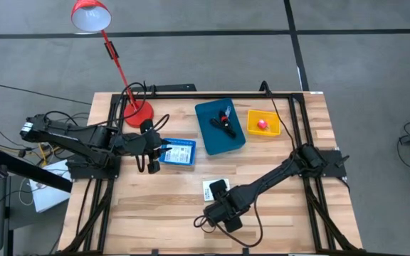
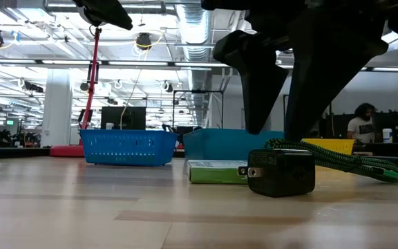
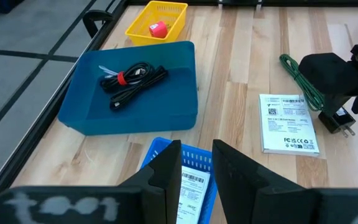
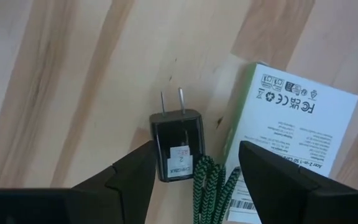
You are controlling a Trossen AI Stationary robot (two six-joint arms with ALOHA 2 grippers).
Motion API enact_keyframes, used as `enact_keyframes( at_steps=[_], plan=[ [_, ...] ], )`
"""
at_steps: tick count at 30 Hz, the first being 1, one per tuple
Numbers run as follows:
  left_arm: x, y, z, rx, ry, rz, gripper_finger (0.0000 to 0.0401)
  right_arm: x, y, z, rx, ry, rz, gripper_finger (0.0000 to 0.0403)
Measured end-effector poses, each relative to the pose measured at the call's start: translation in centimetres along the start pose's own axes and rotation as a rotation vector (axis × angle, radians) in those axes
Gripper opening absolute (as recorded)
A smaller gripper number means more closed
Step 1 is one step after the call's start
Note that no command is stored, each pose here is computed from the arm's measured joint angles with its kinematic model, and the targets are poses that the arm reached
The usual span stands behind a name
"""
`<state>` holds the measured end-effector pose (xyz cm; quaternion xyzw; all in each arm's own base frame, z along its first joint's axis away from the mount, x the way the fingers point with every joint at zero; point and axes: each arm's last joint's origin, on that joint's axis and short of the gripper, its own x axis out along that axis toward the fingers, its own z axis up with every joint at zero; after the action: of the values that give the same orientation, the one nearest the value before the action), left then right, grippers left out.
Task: Pick and place items into bin
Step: Put the black charger adapter into the yellow basket
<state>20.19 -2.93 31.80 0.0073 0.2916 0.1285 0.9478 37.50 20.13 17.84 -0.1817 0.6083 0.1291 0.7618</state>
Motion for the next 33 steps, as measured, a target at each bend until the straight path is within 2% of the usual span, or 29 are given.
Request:
enact_keyframes(
  at_steps=[21,33],
  plan=[
    [0.0,0.0,0.0,0.0,0.0,0.0,0.008,2.0,0.4,0.2,-0.001,0.023,0.054,0.0223],
    [0.0,0.0,0.0,0.0,0.0,0.0,0.008,1.9,0.9,-0.2,0.08,0.059,0.041,0.0224]
  ],
)
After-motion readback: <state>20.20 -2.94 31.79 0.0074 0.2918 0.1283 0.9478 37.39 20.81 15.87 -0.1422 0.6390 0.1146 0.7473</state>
